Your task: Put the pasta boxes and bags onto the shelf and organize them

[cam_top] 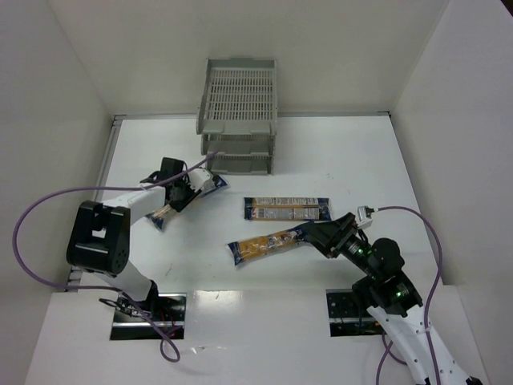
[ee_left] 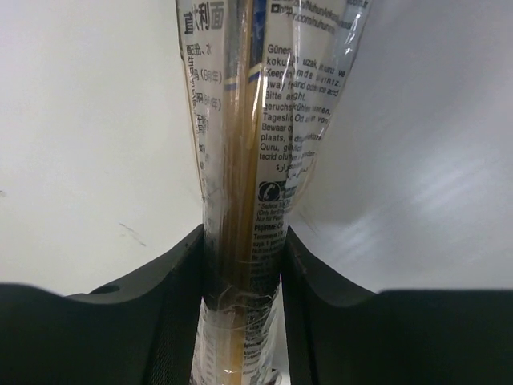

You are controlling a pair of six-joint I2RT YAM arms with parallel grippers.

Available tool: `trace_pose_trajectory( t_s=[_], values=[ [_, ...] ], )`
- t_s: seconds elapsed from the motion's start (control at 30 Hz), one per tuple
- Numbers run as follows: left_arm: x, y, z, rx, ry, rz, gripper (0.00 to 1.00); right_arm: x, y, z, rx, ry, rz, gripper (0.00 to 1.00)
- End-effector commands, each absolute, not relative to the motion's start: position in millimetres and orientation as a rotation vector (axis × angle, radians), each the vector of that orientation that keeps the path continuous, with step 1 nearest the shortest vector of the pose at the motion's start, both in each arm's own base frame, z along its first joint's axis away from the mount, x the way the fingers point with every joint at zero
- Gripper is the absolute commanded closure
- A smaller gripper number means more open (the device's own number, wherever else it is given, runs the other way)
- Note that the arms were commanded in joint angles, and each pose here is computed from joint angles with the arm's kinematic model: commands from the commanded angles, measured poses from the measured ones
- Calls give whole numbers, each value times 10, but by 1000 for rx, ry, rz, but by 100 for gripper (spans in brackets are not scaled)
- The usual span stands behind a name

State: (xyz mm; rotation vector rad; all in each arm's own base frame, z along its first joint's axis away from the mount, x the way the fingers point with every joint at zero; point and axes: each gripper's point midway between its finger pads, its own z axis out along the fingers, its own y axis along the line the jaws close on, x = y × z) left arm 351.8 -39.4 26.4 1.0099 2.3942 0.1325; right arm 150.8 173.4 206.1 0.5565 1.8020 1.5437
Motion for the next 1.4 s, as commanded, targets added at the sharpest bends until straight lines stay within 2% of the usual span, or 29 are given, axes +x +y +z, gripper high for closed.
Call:
trace_pose_trajectory(
  t_s=[0.0, 0.27, 0.37, 0.43, 0.53, 0.7, 0.8, 0.9, 0.97, 1.13, 1.17, 1.2, 1.23, 1.27, 1.37],
  values=[
    [3088, -598, 192, 1075, 2444, -89, 100, 1433, 1790, 2342, 406, 1692, 1621, 0],
    [2827, -663, 574, 1064, 2405, -143, 100, 1204, 1878, 2721, 85, 1507, 1691, 0],
    [2898, -712, 886, 1050, 2346, -130, 100, 1131, 1883, 2837, -15, 1427, 1686, 0],
    [2992, -780, 1156, 1025, 2291, -124, 100, 1185, 1867, 2769, 56, 1493, 1670, 0],
    [2953, -956, 1482, 1049, 2209, -126, 100, 1377, 1779, 2541, 332, 1634, 1627, 0],
    [3016, -1115, 2101, 985, 2089, -139, 100, 1378, 1796, 2538, 324, 1622, 1645, 0],
    [3025, -1135, 2030, 995, 2097, -134, 100, 1377, 1775, 2556, 343, 1631, 1633, 0],
    [2879, -1022, 1418, 1080, 2217, -93, 100, 1372, 1751, 2575, 338, 1636, 1605, 0],
    [2785, -992, 1229, 1100, 2256, -87, 100, 1362, 1746, 2592, 339, 1638, 1605, 0],
    [2881, -1124, 1380, 998, 2231, -157, 100, 1362, 1747, 2568, 354, 1651, 1607, 0],
    [2934, -1043, 1324, 978, 2246, -92, 87, 1362, 1747, 2568, 354, 1651, 1607, 0],
    [2916, -1004, 1276, 963, 2268, -73, 61, 1362, 1747, 2568, 354, 1651, 1607, 0],
    [2919, -1000, 1276, 975, 2263, -68, 8, 1363, 1748, 2540, 361, 1663, 1603, 0],
    [2885, -988, 1219, 980, 2277, -70, 0, 1364, 1749, 2516, 366, 1674, 1600, 0],
    [2870, -1094, 1114, 995, 2272, -130, 0, 1365, 1749, 2516, 367, 1674, 1600, 0]
  ],
)
